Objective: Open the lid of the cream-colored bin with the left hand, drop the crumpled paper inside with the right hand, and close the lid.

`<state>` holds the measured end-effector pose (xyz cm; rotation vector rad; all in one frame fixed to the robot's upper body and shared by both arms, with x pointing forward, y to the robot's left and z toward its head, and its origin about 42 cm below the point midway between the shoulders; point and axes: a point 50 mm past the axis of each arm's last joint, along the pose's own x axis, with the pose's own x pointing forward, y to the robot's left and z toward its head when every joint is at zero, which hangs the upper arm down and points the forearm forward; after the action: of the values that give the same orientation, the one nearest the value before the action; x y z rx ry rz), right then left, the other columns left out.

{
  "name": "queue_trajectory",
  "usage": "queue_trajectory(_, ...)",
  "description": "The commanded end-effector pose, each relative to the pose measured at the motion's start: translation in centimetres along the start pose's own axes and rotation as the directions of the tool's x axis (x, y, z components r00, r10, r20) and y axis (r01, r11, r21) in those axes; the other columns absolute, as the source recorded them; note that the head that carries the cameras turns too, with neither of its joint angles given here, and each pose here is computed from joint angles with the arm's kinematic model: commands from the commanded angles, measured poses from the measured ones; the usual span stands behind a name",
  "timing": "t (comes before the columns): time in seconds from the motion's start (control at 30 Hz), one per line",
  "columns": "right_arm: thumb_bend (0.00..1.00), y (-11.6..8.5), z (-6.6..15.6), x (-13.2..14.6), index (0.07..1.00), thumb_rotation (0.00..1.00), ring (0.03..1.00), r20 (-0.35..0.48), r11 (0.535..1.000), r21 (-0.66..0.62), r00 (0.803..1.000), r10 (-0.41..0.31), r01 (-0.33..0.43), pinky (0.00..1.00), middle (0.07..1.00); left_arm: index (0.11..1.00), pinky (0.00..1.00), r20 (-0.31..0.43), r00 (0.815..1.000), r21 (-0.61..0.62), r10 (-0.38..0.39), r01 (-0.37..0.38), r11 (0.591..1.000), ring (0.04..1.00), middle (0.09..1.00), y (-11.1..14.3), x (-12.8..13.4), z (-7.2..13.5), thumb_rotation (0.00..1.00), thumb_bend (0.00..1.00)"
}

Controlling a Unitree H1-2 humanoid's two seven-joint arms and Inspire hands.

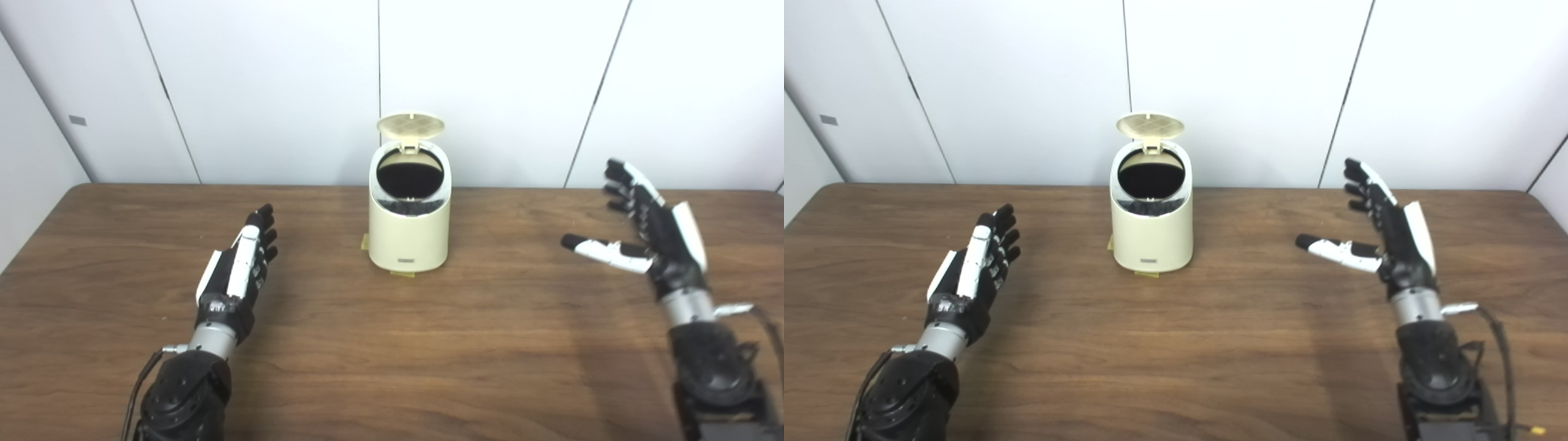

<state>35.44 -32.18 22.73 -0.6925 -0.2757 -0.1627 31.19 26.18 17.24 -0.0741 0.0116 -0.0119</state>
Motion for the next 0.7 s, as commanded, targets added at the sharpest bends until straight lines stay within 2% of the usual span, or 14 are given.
queue_trajectory(0.0, 0.83, -2.8, 1.7, 1.5, 0.836, 0.12, 0.832, 0.107, 0.985, -0.165, 0.994, -0.034, 0.052, 0.76, 0.862, 1.000, 1.00, 0.073, 0.997, 0.012, -0.011, 0.010, 1.000, 1.000, 1.000, -0.1, 0.2, 0.9, 0.86, 0.59)
queue_trajectory(0.07, 0.85, -4.2, 1.8, 1.9, 0.840, 0.16, 0.835, 0.112, 0.947, -0.319, 0.994, -0.012, 0.047, 0.78, 0.853, 1.000, 1.00, 0.079, 0.997, 0.008, -0.008, 0.007, 1.000, 1.000, 1.000, -0.1, 0.0, 0.7, 0.85, 0.57)
queue_trajectory(0.2, 0.92, -6.7, 2.4, 2.9, 0.805, 0.17, 0.823, 0.019, 0.859, -0.512, 1.000, 0.023, -0.010, 0.72, 0.822, 1.000, 1.00, 0.080, 0.997, 0.005, 0.005, -0.005, 1.000, 1.000, 1.000, 0.2, -0.2, 0.5, 0.83, 0.61)
queue_trajectory(0.27, 0.94, -7.4, 2.8, 3.3, 0.795, 0.14, 0.805, -0.027, 0.831, -0.555, 0.999, 0.026, -0.037, 0.68, 0.805, 1.000, 1.00, 0.085, 0.996, -0.001, 0.005, -0.005, 1.000, 1.000, 1.000, 0.4, -0.2, 0.5, 0.83, 0.62)
queue_trajectory(0.3, 0.94, -7.7, 3.0, 3.5, 0.795, 0.14, 0.807, -0.047, 0.820, -0.570, 0.999, 0.025, -0.047, 0.70, 0.805, 1.000, 1.00, 0.089, 0.996, -0.002, 0.003, -0.003, 1.000, 1.000, 1.000, 0.6, -0.2, 0.5, 0.82, 0.62)
queue_trajectory(0.33, 0.95, -8.1, 3.1, 3.7, 0.789, 0.13, 0.810, -0.059, 0.812, -0.582, 0.998, 0.022, -0.052, 0.72, 0.805, 1.000, 1.00, 0.091, 0.996, -0.005, 0.000, 0.000, 1.000, 1.000, 1.000, 0.7, -0.3, 0.5, 0.82, 0.62)
queue_trajectory(0.43, 0.94, -9.0, 3.4, 4.4, 0.763, 0.10, 0.801, -0.084, 0.788, -0.612, 0.996, 0.019, -0.066, 0.67, 0.810, 1.000, 1.00, 0.090, 0.996, -0.015, -0.007, 0.008, 1.000, 1.000, 1.000, 1.0, -0.4, 0.7, 0.78, 0.61)
queue_trajectory(0.57, 0.92, -9.6, 3.7, 5.5, 0.764, 0.08, 0.778, -0.133, 0.778, -0.620, 0.991, 0.018, -0.097, 0.60, 0.800, 1.000, 1.00, 0.076, 0.997, -0.006, -0.018, 0.018, 1.000, 1.000, 1.000, 1.5, -0.7, 0.6, 0.75, 0.59)
queue_trajectory(0.67, 0.92, -9.5, 3.5, 6.5, 0.765, 0.09, 0.771, -0.160, 0.776, -0.620, 0.987, 0.018, -0.114, 0.58, 0.803, 1.000, 1.00, 0.076, 0.997, -0.002, -0.019, 0.019, 1.000, 1.000, 1.000, 2.0, -1.1, 0.8, 0.73, 0.58)
